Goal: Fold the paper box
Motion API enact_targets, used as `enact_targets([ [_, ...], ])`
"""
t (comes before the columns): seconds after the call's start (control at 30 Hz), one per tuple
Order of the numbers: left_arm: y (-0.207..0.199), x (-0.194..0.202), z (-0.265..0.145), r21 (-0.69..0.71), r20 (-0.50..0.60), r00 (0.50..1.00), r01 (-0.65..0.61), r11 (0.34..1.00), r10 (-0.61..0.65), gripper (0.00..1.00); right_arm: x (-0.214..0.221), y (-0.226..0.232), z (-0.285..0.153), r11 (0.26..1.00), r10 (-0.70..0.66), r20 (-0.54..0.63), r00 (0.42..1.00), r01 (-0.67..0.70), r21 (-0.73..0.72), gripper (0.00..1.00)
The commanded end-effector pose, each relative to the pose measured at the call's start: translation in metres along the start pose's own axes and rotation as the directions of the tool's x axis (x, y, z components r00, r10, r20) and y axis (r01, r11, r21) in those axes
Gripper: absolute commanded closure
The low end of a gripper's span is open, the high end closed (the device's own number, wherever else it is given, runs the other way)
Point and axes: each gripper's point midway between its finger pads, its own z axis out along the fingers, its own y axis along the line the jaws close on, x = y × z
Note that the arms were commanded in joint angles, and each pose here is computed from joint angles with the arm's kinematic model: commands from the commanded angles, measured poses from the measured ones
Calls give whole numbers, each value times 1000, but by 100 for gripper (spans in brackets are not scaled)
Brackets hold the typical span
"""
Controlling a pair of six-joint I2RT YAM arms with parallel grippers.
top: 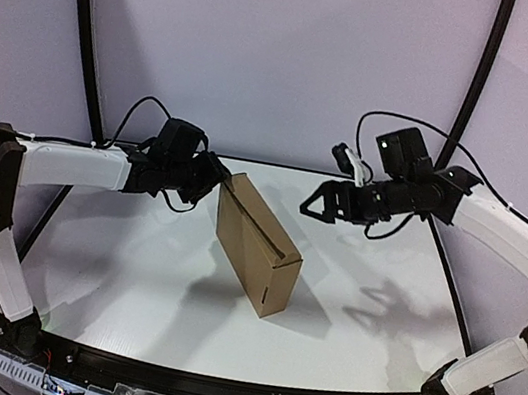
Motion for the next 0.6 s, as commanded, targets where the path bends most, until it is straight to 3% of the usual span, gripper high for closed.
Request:
enact_targets([
  [0.0, 34, 40, -10, -131, -171, 983, -93, 987, 70, 19, 31, 16, 3, 984, 53, -77, 996, -66, -164, 2],
  [0.03, 29, 40, -13, -118, -172, 982, -97, 988, 76, 8, 33, 18, 2, 980, 48, -81, 996, -62, -186, 2],
  [0.1, 15, 41, -25, -82, -174, 980, -111, 990, 95, 2, 38, 19, 6, 976, 45, -91, 995, -64, -210, 2],
  [0.37, 0, 89, -48, -36, -279, 954, -126, 991, 111, 1, 57, 31, 2, 955, 4, -147, 989, -47, -294, 2],
  [0.57, 1, 70, -67, -100, -191, 973, -151, 983, 130, 1, 76, 21, -10, 972, -29, -178, 984, -13, -234, 2],
])
